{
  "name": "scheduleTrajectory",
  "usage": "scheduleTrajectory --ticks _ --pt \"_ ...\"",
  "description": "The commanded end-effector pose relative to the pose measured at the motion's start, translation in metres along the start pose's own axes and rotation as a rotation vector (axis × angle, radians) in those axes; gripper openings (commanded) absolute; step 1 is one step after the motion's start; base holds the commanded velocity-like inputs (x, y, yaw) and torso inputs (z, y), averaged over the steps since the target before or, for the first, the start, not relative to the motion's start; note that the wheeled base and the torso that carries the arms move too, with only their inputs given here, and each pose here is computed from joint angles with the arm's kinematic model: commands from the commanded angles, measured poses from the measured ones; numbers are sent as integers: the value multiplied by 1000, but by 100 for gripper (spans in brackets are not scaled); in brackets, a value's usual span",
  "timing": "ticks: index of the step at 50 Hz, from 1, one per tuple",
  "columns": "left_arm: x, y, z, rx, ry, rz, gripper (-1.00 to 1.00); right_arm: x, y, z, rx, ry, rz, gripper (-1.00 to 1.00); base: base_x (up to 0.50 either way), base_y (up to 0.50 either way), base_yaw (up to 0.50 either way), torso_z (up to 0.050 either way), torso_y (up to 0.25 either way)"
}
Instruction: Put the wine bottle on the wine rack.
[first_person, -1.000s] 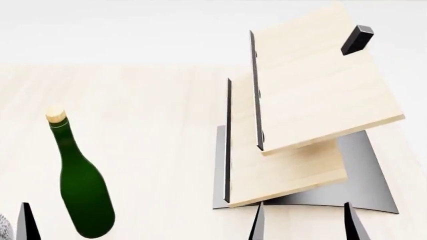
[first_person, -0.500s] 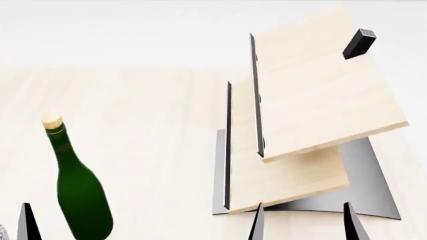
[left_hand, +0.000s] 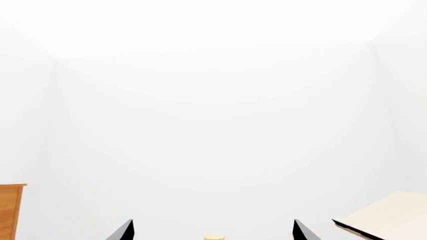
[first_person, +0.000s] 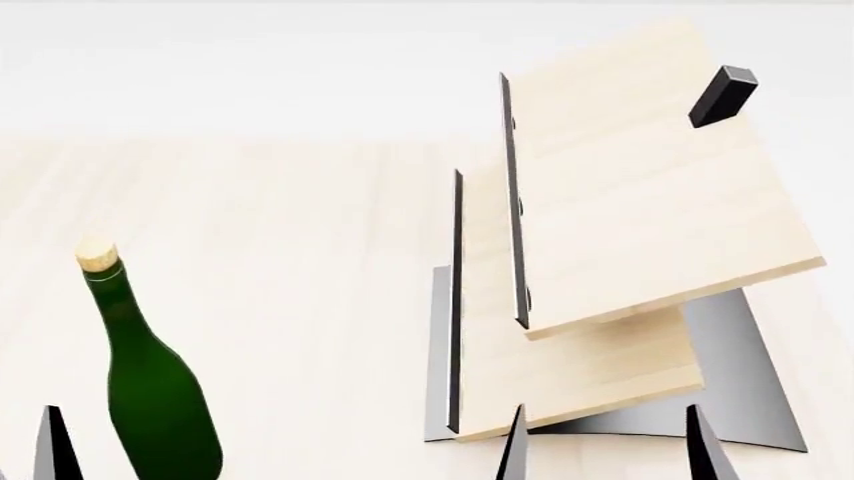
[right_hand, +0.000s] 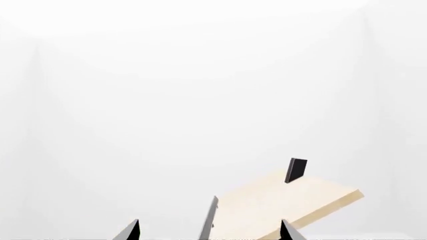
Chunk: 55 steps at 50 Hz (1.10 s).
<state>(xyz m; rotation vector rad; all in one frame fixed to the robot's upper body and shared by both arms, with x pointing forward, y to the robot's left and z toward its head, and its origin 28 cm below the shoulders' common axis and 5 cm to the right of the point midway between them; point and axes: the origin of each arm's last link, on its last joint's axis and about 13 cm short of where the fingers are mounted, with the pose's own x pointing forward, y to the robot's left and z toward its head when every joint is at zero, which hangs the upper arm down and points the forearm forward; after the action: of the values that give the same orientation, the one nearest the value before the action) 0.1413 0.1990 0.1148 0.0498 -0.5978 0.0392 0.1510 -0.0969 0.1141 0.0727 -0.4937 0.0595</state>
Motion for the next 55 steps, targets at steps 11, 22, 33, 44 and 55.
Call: scheduleTrajectory --ticks 11,22,33,44,55 --pt "0 -1 0 1 0 -3 100 3 0 -3 -25 38 -9 100 0 0 0 0 0" --pt "0 -1 1 1 0 -6 100 21 9 5 -42 49 13 100 0 0 0 0 0" --pt "0 -2 1 2 -1 -7 100 58 19 21 -94 46 94 100 0 0 0 0 0" --pt "1 -1 2 2 -1 -3 100 110 27 36 -118 97 237 100 0 0 0 0 0" --pt "2 0 2 4 -2 1 100 140 36 34 -174 104 368 100 0 0 0 0 0"
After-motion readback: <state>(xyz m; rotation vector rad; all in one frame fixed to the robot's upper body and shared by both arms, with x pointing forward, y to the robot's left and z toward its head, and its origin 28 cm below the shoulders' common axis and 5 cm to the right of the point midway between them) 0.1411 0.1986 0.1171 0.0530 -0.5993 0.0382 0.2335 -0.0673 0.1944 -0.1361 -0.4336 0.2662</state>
